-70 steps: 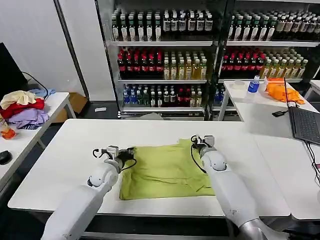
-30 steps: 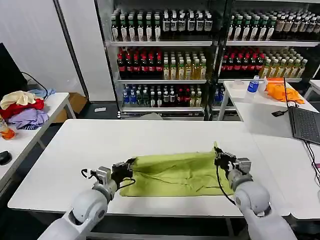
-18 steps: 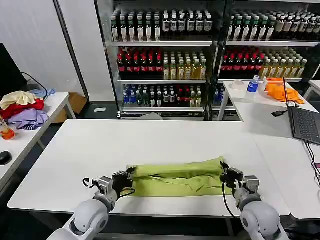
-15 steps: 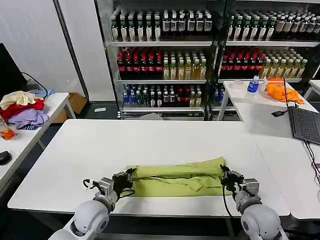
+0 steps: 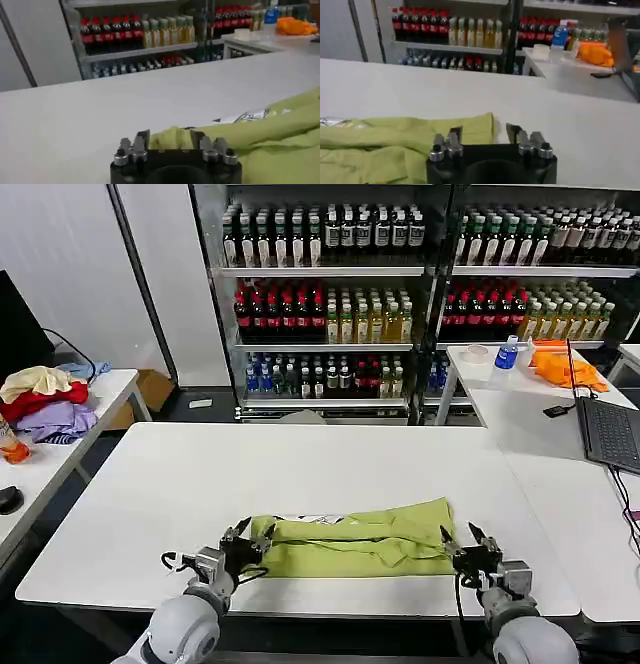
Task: Fold and organize the clothes.
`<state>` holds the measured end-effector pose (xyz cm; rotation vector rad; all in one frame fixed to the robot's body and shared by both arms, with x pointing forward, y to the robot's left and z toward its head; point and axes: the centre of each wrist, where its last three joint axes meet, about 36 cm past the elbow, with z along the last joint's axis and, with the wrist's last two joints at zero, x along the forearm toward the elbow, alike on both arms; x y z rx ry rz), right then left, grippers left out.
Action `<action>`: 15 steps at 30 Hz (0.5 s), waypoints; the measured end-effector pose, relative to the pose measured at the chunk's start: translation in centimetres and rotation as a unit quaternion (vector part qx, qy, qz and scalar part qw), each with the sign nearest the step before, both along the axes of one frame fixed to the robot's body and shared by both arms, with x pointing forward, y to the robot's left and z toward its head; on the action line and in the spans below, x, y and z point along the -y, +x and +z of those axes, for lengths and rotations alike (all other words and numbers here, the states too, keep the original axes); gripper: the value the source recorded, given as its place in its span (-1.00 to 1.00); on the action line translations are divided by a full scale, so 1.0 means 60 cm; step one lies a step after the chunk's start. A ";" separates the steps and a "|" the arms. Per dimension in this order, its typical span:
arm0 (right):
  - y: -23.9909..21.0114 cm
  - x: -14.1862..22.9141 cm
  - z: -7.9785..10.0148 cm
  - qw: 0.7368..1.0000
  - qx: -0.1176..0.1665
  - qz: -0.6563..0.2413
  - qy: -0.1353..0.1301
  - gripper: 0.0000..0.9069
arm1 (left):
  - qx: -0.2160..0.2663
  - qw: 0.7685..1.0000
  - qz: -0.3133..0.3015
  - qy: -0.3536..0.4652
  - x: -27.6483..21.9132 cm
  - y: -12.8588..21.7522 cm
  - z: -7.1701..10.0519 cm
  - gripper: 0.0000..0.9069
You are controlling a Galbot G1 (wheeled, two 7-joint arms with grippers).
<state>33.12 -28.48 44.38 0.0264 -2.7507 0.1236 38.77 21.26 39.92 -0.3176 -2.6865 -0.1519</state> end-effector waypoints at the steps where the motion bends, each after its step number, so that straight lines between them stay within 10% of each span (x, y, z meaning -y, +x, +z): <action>1: -0.004 0.000 0.001 1.000 0.000 -0.001 -0.001 1.00 | -0.001 1.000 0.004 -0.002 0.003 0.000 0.000 1.00; 8: -0.029 0.003 0.008 1.000 -0.002 -0.006 -0.005 1.00 | -0.022 0.999 0.028 -0.032 0.026 0.003 -0.010 1.00; 9: -0.032 0.003 0.008 1.000 -0.002 -0.007 -0.005 1.00 | -0.026 0.999 0.031 -0.036 0.029 0.004 -0.012 -0.44; 10: -0.034 0.003 0.008 1.000 -0.002 -0.008 -0.006 1.00 | -0.032 0.998 0.033 -0.040 0.032 0.004 -0.016 -0.73; 15: -0.044 0.005 0.012 1.000 -0.002 -0.010 -0.007 1.00 | -0.047 0.996 0.043 -0.057 0.043 0.002 -0.030 -0.96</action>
